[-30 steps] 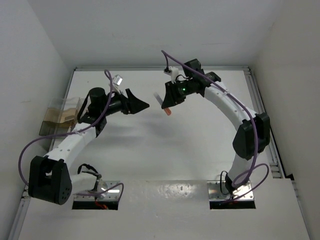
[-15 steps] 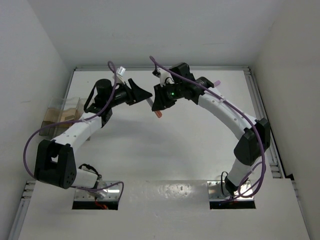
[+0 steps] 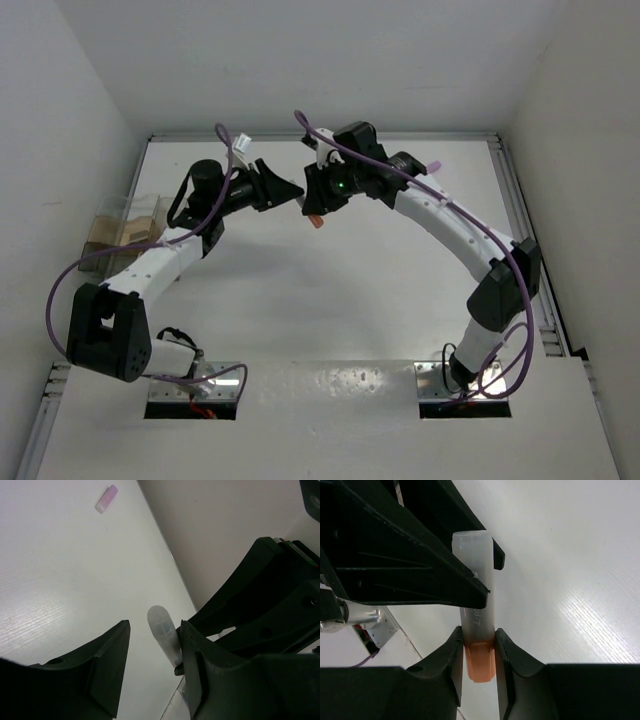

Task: Sort the stationery into containers
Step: Place the stationery in the storage box.

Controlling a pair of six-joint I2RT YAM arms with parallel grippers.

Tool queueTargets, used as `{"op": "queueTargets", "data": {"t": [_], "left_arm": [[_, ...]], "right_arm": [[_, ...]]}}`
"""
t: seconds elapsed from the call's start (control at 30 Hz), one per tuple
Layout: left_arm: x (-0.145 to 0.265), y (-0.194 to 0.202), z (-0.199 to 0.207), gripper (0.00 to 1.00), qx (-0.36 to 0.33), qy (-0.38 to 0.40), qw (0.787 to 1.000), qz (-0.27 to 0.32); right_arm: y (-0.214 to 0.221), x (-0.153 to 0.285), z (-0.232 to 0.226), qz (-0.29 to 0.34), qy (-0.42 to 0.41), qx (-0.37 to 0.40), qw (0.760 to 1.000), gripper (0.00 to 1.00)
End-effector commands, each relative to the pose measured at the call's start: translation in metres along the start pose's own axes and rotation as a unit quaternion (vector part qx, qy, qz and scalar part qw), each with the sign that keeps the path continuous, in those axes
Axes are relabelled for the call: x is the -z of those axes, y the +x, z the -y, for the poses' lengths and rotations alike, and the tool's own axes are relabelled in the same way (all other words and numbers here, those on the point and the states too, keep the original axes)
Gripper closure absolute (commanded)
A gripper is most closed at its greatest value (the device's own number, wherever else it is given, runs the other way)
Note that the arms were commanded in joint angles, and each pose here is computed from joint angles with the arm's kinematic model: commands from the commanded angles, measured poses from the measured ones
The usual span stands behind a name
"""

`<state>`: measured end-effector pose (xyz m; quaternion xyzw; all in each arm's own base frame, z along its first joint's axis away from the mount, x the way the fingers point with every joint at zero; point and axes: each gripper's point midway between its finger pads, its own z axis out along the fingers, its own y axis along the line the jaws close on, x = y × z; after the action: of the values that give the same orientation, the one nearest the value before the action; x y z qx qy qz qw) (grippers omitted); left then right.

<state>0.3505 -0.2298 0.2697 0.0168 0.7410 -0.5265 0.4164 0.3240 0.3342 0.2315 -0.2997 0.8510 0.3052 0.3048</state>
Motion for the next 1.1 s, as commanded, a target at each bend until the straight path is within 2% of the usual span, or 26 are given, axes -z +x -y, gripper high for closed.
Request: {"op": "queueTargets", "data": {"t": [0.0, 0.07, 0.1, 0.17, 0.2, 0.23, 0.27, 0.3, 0.37, 0.4, 0.43, 0.47, 0.5, 0.53, 0.57, 0.63, 0.67, 0.7, 0.73, 0.8, 0.9, 0.93, 1.07], "left_arm": [[0.002, -0.007, 0.017, 0.51, -0.024, 0.021, 0.999, 0.014], [0.002, -0.007, 0.017, 0.59, -0.025, 0.024, 0.999, 0.013], [0.002, -0.006, 0.018, 0.71, -0.028, 0.028, 0.999, 0.012], [0.003, -0.009, 0.019, 0.87, -0.033, 0.03, 0.999, 0.012], [0.007, -0.017, 0.014, 0.95, -0.042, 0.022, 0.999, 0.018], [0.009, -0.023, 0.01, 1.0, -0.046, 0.016, 0.999, 0.021], [0.013, -0.032, 0.007, 1.0, -0.045, 0.002, 0.999, 0.019], [0.022, -0.049, -0.012, 1.0, -0.064, -0.023, 0.997, 0.03], [0.043, -0.081, -0.038, 1.0, -0.105, -0.087, 0.99, 0.035], [0.052, -0.09, -0.053, 1.0, -0.116, -0.124, 0.985, 0.032], [0.058, -0.111, -0.05, 1.0, -0.149, -0.142, 0.978, 0.041], [0.08, -0.125, -0.076, 1.0, -0.156, -0.212, 0.964, 0.048], [0.101, -0.146, -0.095, 1.0, -0.218, -0.262, 0.939, 0.052], [0.114, -0.17, -0.093, 1.0, -0.262, -0.295, 0.917, 0.065], [0.139, -0.187, -0.114, 1.0, -0.312, -0.377, 0.87, 0.06], [0.167, -0.214, -0.129, 1.0, -0.374, -0.457, 0.805, 0.062], [0.176, -0.221, -0.137, 1.0, -0.413, -0.479, 0.773, 0.042], [0.181, -0.226, -0.141, 1.0, -0.428, -0.493, 0.756, 0.033], [0.197, -0.233, -0.154, 1.0, -0.436, -0.536, 0.723, 0.021], [0.205, -0.234, -0.167, 1.0, -0.446, -0.552, 0.704, 0.001], [0.221, -0.248, -0.186, 1.0, -0.479, -0.582, 0.657, -0.017], [0.227, -0.248, -0.202, 1.0, -0.497, -0.586, 0.638, -0.053], [0.235, -0.258, -0.232, 1.0, -0.517, -0.587, 0.61, -0.125]], "right_arm": [[-0.027, 0.008, -0.018, 0.039, -0.012, 0.032, 0.999, 1.0], [-0.026, 0.006, -0.021, 0.037, -0.014, 0.035, 0.999, 1.0], [-0.026, 0.006, -0.022, 0.038, -0.016, 0.038, 0.998, 1.0], [-0.026, 0.006, -0.022, 0.037, -0.016, 0.04, 0.998, 1.0], [-0.025, 0.007, -0.022, 0.035, -0.014, 0.04, 0.998, 0.91], [-0.027, 0.009, -0.022, 0.038, -0.012, 0.041, 0.998, 0.77], [-0.026, 0.011, -0.022, 0.037, -0.011, 0.044, 0.998, 0.49], [-0.029, 0.015, -0.02, 0.042, -0.007, 0.044, 0.998, 0.37], [-0.032, 0.024, -0.011, 0.048, 0.001, 0.037, 0.998, 0.22], [-0.034, 0.03, -0.008, 0.054, 0.002, 0.037, 0.998, 0.2], [-0.031, 0.032, -0.002, 0.048, 0.004, 0.031, 0.998, 0.19], [-0.033, 0.037, 0.013, 0.05, 0.016, 0.019, 0.998, 0.19], [-0.032, 0.04, 0.02, 0.049, 0.016, 0.011, 0.999, 0.19], [-0.031, 0.043, 0.028, 0.048, 0.019, 0.003, 0.999, 0.19], [-0.027, 0.048, 0.043, 0.044, 0.029, -0.014, 0.999, 0.19], [-0.021, 0.053, 0.06, 0.04, 0.037, -0.027, 0.998, 0.19], [-0.02, 0.055, 0.065, 0.039, 0.04, -0.03, 0.998, 0.19], [-0.017, 0.057, 0.07, 0.035, 0.044, -0.034, 0.998, 0.19], [-0.017, 0.059, 0.076, 0.033, 0.049, -0.033, 0.998, 0.19], [-0.015, 0.063, 0.082, 0.03, 0.055, -0.039, 0.997, 0.19], [-0.016, 0.07, 0.085, 0.034, 0.047, -0.049, 0.997, 0.2], [-0.016, 0.071, 0.083, 0.035, 0.044, -0.049, 0.997, 0.2], [-0.012, 0.074, 0.086, 0.024, 0.047, -0.045, 0.998, 0.2]]}}
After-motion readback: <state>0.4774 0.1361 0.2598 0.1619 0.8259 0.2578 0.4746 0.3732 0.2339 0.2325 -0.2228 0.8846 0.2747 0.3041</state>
